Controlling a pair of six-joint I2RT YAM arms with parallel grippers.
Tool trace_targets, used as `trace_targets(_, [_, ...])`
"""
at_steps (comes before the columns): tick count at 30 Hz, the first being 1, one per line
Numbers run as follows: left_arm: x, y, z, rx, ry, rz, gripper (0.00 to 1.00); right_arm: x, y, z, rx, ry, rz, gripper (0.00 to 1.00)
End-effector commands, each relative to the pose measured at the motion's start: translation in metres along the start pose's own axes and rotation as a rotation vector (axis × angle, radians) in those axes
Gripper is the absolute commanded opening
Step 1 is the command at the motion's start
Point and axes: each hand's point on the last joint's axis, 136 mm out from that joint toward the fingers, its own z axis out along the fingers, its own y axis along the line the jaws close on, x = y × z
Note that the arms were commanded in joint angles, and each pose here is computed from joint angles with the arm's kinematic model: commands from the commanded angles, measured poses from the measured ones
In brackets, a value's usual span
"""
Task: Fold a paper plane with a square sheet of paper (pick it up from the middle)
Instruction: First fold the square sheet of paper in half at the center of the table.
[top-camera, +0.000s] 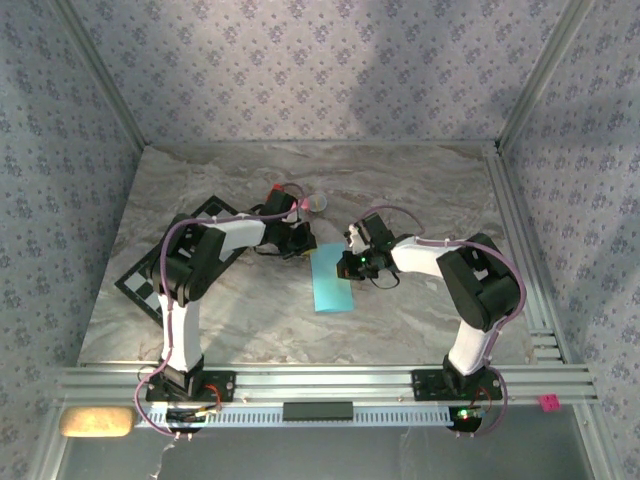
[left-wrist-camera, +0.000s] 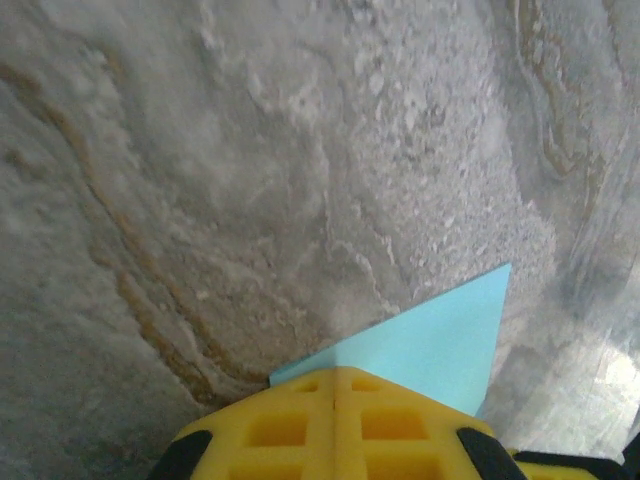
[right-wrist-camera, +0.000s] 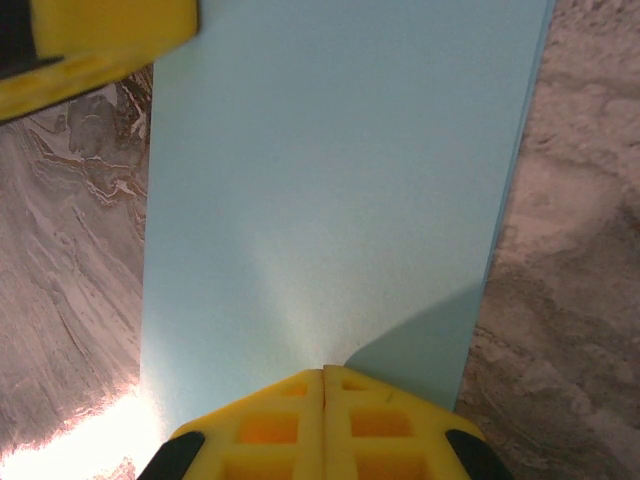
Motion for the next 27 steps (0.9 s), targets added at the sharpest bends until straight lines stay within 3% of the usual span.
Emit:
trace_targets(1, [-0.042,0.016,-0.008,-0.065,-0.150,-0.026,0.01,0.090,-0.079,0.007,0.300,0.267,0.138,0.00])
trace_targets(10, [-0.022,-0.043,-0.041,0.012,-0.138,0.092,0.04,0.086,-0.076,0.006,0.292,0.256,0.138,0.00])
trace_targets(15, [0.009,-0.059,-0.046,0.044,-0.080,0.150,0.06,0.083,-0.075,0.004,0.296,0.245,0.137,0.00])
trace_targets(20, [0.045,-0.049,-0.032,0.087,0.020,0.143,0.06,0.082,-0.075,0.003,0.303,0.234,0.141,0.00])
trace_targets(27, [0.066,-0.027,-0.011,0.100,0.103,0.131,0.06,0.084,-0.076,0.004,0.309,0.245,0.143,0.00])
